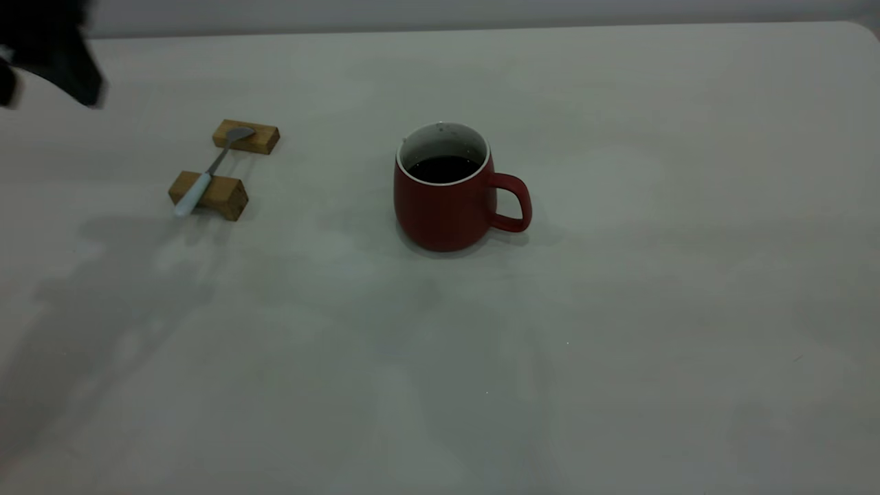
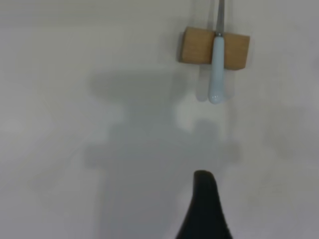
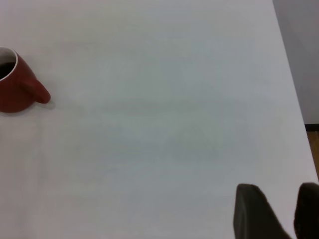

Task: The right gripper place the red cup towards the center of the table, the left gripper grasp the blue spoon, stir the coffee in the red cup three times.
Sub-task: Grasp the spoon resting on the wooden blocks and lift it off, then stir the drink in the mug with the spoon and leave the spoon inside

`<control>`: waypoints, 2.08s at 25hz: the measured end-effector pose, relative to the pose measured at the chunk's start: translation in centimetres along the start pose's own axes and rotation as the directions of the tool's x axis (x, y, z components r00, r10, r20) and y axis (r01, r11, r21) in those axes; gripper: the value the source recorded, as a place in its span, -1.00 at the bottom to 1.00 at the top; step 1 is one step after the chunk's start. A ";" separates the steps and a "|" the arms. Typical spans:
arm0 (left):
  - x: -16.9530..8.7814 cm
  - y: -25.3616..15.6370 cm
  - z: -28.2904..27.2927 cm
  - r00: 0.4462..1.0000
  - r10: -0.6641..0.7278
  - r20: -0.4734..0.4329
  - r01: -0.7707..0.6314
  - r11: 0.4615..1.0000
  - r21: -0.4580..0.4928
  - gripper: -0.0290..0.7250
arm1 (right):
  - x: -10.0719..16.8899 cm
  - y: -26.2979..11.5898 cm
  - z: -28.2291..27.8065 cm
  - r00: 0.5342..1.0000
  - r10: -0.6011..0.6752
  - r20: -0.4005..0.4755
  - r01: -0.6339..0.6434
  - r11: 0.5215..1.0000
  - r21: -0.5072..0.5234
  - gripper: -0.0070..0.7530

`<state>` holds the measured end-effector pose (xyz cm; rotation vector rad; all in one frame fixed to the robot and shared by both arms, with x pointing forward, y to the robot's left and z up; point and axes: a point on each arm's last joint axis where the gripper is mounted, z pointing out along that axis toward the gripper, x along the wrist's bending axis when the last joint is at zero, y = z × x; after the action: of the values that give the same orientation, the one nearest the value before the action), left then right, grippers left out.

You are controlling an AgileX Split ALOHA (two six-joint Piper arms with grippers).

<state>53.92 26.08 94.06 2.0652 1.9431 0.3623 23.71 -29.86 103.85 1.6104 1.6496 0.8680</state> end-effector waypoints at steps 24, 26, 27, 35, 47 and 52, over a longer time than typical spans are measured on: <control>-1.3 2.4 15.3 1.000 0.013 -0.006 -0.012 0.974 0.228 0.76 | 0.0 0.0 0.0 1.000 0.000 0.000 0.000 1.000 0.000 -0.36; -1.3 2.5 15.8 1.000 0.013 -0.006 -0.012 0.972 0.233 0.70 | 0.0 0.0 0.0 1.000 0.000 0.000 0.000 1.000 0.000 -0.36; -1.4 2.5 16.0 1.000 0.013 -0.006 -0.012 0.972 0.236 0.64 | 0.0 0.0 0.0 1.000 0.000 0.000 0.000 1.000 0.000 -0.36; -1.4 3.1 16.8 1.000 0.010 -0.006 -0.008 0.973 0.231 -0.44 | 0.0 0.0 0.0 1.000 0.000 0.000 0.000 1.000 0.000 -0.36; -5.7 9.6 8.1 0.751 -0.660 0.018 0.581 0.673 0.458 -0.49 | 0.0 0.0 0.0 1.000 0.000 0.000 0.000 1.000 0.000 -0.36; -8.8 10.5 6.1 0.312 -0.945 -0.094 0.699 0.161 0.697 -0.49 | 0.0 0.0 0.0 1.000 0.000 0.000 0.000 1.000 0.000 -0.36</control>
<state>65.33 16.56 92.37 0.6775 2.7532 -1.0335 23.71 -29.86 103.84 1.6104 1.6501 0.8676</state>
